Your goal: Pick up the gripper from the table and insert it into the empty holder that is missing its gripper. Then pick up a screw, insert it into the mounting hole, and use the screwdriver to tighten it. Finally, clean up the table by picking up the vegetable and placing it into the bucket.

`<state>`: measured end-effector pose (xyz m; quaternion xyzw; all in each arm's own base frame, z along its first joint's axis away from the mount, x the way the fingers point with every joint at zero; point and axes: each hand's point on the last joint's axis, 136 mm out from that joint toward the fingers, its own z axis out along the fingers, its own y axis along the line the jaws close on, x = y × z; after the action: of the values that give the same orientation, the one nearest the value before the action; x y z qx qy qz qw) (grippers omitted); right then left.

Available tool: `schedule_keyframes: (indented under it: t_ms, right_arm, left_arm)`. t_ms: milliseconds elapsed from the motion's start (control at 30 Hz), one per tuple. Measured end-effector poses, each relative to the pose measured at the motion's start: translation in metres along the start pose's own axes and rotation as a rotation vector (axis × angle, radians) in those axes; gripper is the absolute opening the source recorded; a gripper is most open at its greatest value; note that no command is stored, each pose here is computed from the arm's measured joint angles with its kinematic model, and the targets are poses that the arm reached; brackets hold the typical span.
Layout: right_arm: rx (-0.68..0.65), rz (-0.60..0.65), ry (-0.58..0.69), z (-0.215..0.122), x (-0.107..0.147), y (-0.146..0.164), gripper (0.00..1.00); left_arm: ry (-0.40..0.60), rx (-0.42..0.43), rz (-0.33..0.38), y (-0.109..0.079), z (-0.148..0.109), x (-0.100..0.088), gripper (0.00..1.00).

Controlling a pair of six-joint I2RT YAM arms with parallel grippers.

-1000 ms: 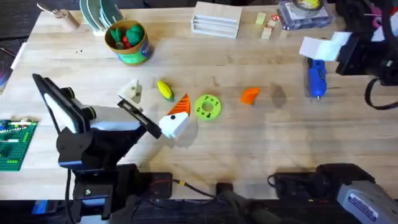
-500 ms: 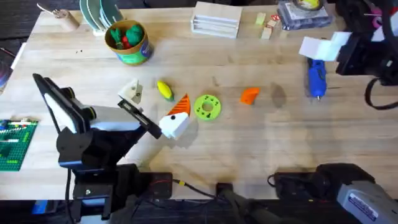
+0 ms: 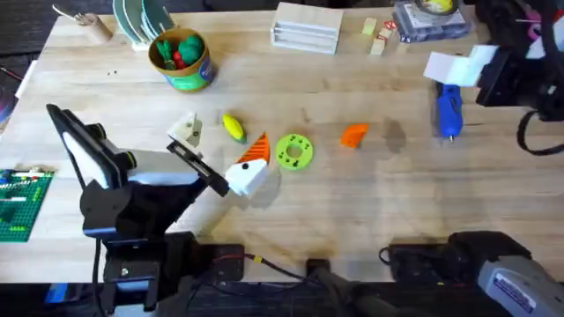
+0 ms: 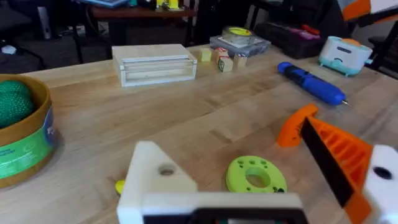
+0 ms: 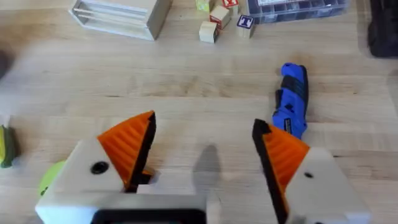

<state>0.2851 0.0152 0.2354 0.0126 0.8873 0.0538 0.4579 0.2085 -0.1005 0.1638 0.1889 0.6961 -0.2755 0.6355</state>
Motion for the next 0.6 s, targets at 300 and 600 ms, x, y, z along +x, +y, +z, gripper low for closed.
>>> schedule_keyframes:
  t_ms: [300,600]
  right_arm:
    - [-0.012,0.037,0.015,0.0,0.003,0.002,0.989]
    - [-0.004,-0.043,0.246,0.006,0.035,0.018,0.989]
  left_arm:
    - [0.0,0.0,0.0,0.0,0.0,0.0,0.993]
    - [0.0,0.0,0.0,0.0,0.0,0.0,0.992]
